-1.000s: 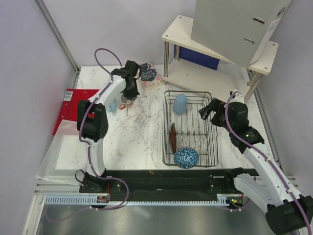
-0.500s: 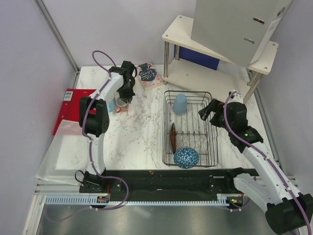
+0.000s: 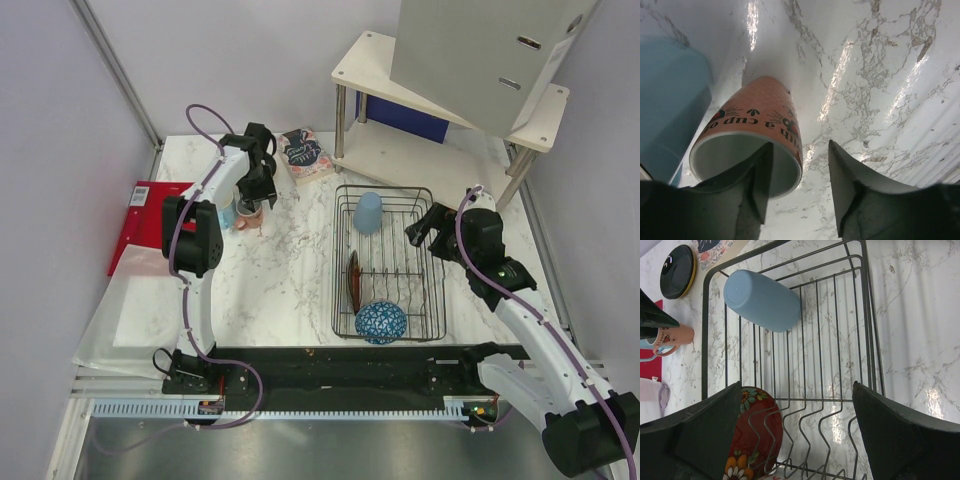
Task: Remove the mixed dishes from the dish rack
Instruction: Place the cup at the center of the board.
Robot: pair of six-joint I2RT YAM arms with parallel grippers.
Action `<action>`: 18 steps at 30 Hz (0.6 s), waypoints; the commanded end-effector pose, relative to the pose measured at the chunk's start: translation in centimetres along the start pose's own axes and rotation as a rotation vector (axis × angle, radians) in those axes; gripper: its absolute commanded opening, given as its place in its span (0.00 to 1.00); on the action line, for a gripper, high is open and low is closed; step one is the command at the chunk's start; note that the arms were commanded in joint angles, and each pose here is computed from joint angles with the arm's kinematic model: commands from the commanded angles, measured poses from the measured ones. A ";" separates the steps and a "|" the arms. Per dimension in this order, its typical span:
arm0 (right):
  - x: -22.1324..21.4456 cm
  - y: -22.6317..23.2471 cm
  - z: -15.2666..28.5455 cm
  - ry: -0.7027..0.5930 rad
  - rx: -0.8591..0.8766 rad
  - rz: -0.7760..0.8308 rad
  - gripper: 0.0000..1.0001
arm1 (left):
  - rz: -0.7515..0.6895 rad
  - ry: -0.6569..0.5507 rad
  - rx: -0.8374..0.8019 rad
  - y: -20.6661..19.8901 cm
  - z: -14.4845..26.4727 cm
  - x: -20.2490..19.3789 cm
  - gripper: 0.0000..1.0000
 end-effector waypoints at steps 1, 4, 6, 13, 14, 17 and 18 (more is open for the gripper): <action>0.2 0.3 -0.1 -0.009 0.015 0.006 0.98 | 0.002 -0.122 -0.025 0.1 4.1 1.4 0.58; 0.1 0.2 -0.1 -0.009 0.015 0.010 0.98 | 0.014 -0.174 -0.029 0.4 6.1 2.1 0.68; 0.1 0.2 -0.1 -0.010 0.012 0.011 0.98 | 0.029 -0.224 -0.037 0.5 8.1 2.4 0.74; 0.3 0.1 -0.8 -0.008 -0.014 0.027 0.98 | 0.004 -0.424 -0.156 -1.4 15.6 1.4 0.78; 0.3 0.1 -0.9 -0.009 -0.013 0.030 0.98 | -0.015 -0.486 -0.187 -2.1 16.8 1.4 0.78; 0.4 0.4 -1.7 0.006 -0.019 0.047 0.98 | -0.126 -0.580 -0.257 -5.0 19.1 -1.5 0.77; 0.5 0.7 -1.9 0.005 -0.017 0.053 0.98 | -0.160 -0.597 -0.263 -6.0 18.3 -2.3 0.77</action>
Point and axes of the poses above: each gripper's point midway between its finger pads, its own z axis back along the fingers, its own y axis along the line the jaws close on, x = y × z, the point moved 10 cm from there along z, back along the fingers, and after that the axes turned 13 degrees about -z, right-handed, at the moved point
